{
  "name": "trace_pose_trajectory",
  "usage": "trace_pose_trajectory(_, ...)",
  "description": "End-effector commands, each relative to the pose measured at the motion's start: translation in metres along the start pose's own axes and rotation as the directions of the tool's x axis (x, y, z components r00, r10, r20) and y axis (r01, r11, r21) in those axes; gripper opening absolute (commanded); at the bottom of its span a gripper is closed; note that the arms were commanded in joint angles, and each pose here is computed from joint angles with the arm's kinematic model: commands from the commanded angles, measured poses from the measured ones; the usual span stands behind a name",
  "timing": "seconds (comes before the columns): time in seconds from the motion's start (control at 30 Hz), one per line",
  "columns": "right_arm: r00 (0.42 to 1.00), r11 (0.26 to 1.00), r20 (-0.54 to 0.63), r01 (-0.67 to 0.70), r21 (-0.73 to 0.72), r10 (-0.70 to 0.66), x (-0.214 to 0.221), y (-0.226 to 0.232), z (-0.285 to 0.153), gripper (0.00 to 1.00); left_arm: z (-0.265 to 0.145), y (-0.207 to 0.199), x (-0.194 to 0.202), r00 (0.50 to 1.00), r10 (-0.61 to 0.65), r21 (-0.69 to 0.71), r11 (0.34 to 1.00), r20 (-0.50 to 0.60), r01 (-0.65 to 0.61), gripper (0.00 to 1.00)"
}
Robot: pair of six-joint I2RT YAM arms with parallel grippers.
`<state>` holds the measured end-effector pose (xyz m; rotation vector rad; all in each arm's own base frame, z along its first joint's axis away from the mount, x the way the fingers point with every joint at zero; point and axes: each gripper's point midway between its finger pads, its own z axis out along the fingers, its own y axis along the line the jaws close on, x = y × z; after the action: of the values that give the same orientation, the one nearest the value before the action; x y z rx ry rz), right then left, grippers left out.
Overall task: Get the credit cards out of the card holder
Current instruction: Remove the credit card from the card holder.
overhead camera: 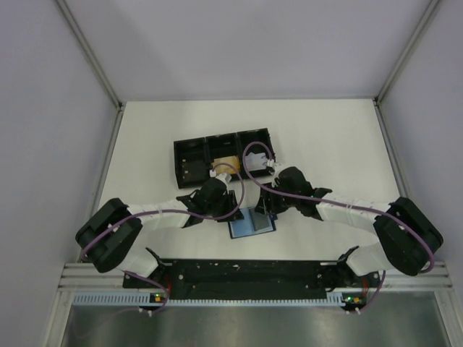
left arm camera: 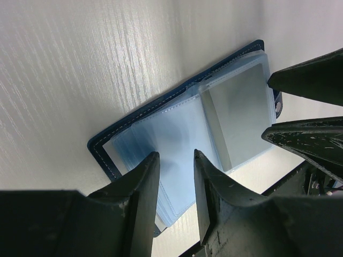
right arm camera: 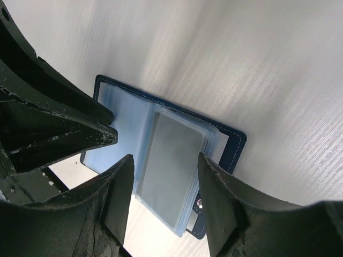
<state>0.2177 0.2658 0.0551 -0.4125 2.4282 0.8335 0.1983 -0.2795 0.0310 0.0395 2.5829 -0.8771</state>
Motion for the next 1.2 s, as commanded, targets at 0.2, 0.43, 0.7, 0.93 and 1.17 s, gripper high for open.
trace_pose_trajectory(0.2,1.0,1.0,-0.018,-0.012,-0.024,0.011,-0.003,0.009,0.008,0.5,0.002,0.021,0.023,0.997,-0.011,-0.062,0.998,-0.07,0.006,0.37)
trace_pose_trajectory(0.43,0.999,0.996,-0.024,-0.028,0.088,0.03,0.004,-0.012,0.006,0.51,0.002,0.023,0.024,0.997,-0.013,-0.067,0.998,-0.07,0.008,0.37)
trace_pose_trajectory(0.7,0.999,0.999,-0.027,-0.023,0.034,0.024,0.003,-0.002,0.007,0.5,0.003,0.023,0.025,0.997,-0.014,-0.068,0.998,-0.075,0.009,0.37)
trace_pose_trajectory(0.93,1.0,1.0,0.01,-0.001,0.019,0.0,-0.009,0.005,-0.002,0.5,0.003,0.023,0.025,0.997,-0.013,-0.068,0.998,-0.077,0.007,0.37)
trace_pose_trajectory(1.17,0.997,1.0,0.08,0.023,0.007,-0.023,-0.029,0.014,-0.017,0.51,0.004,0.023,0.025,0.997,-0.01,-0.069,0.998,-0.08,0.005,0.37)
